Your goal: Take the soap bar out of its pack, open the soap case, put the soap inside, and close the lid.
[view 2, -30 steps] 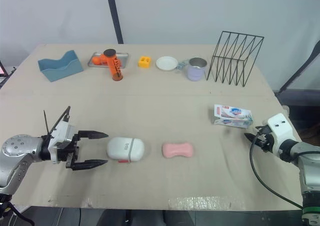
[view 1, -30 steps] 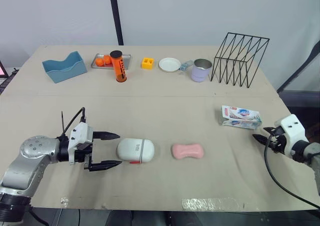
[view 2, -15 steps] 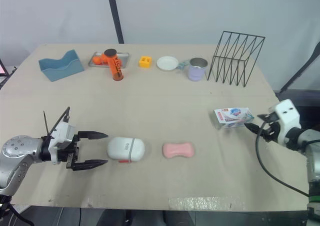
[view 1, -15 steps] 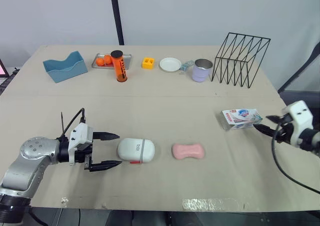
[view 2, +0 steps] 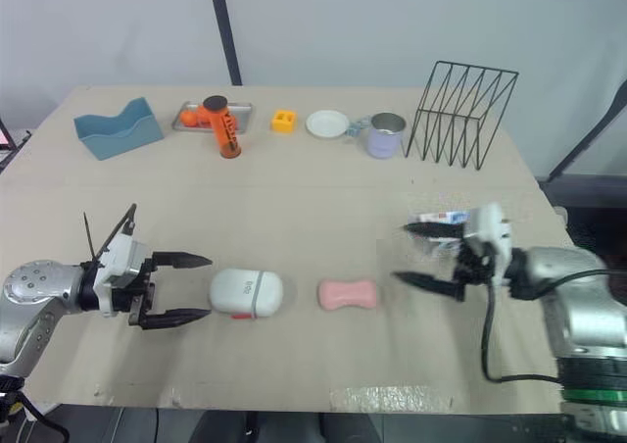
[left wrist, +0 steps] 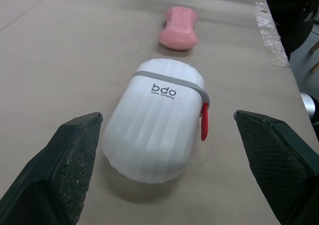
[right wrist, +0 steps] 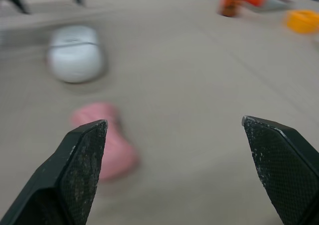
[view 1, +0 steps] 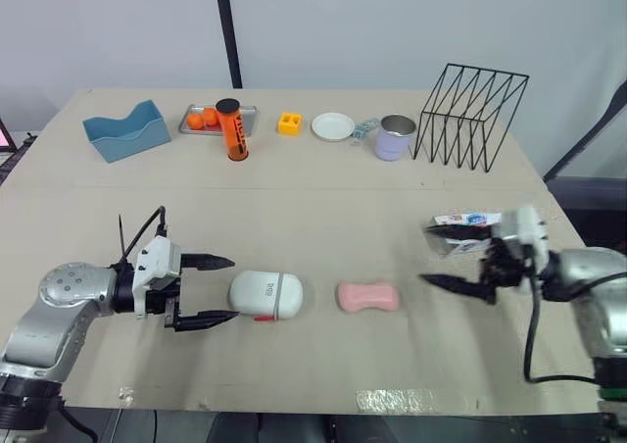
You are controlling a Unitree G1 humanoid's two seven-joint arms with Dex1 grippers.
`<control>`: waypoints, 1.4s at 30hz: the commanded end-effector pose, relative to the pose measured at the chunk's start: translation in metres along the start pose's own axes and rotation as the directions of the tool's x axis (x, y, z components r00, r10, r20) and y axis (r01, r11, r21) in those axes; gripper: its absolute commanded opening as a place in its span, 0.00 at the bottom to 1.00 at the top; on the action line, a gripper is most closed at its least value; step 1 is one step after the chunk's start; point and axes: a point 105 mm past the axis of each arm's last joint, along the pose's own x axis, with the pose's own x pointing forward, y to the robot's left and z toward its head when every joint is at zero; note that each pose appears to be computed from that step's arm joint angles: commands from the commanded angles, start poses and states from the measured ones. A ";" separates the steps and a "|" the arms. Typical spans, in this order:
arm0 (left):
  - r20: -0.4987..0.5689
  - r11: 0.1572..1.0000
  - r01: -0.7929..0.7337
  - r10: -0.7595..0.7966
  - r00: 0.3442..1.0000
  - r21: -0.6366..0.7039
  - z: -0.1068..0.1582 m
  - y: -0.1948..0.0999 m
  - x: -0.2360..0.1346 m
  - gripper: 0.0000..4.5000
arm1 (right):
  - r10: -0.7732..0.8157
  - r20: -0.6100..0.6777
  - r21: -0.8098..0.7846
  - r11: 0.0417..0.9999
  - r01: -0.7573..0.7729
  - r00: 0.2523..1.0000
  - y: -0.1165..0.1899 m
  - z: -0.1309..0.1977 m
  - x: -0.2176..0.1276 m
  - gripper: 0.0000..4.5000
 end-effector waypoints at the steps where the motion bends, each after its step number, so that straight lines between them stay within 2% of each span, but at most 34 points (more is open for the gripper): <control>1: -0.024 0.998 0.018 -0.017 1.000 0.058 0.004 0.002 -0.004 1.00 | 0.120 0.034 -0.047 0.992 -0.119 0.992 0.018 0.013 0.017 0.99; 6: -0.052 0.994 0.051 -0.046 0.998 0.101 0.003 0.005 -0.003 1.00 | 0.202 0.029 -0.047 0.979 -0.200 0.979 0.031 0.002 0.032 0.99; 12: -0.082 0.988 0.094 -0.085 0.993 0.118 -0.005 0.011 0.001 1.00 | 0.184 0.058 -0.070 0.981 -0.180 0.981 0.029 0.000 0.033 0.99; 25: -0.088 0.975 0.156 -0.144 0.986 0.159 -0.008 0.019 0.012 1.00 | 0.059 -0.059 -0.050 0.997 -0.062 0.997 0.022 -0.033 -0.030 0.99; 42: -0.126 0.958 0.219 -0.198 0.972 0.182 -0.022 0.027 0.031 1.00 | 0.037 -0.052 -0.040 0.998 -0.039 0.998 0.027 -0.033 -0.026 0.99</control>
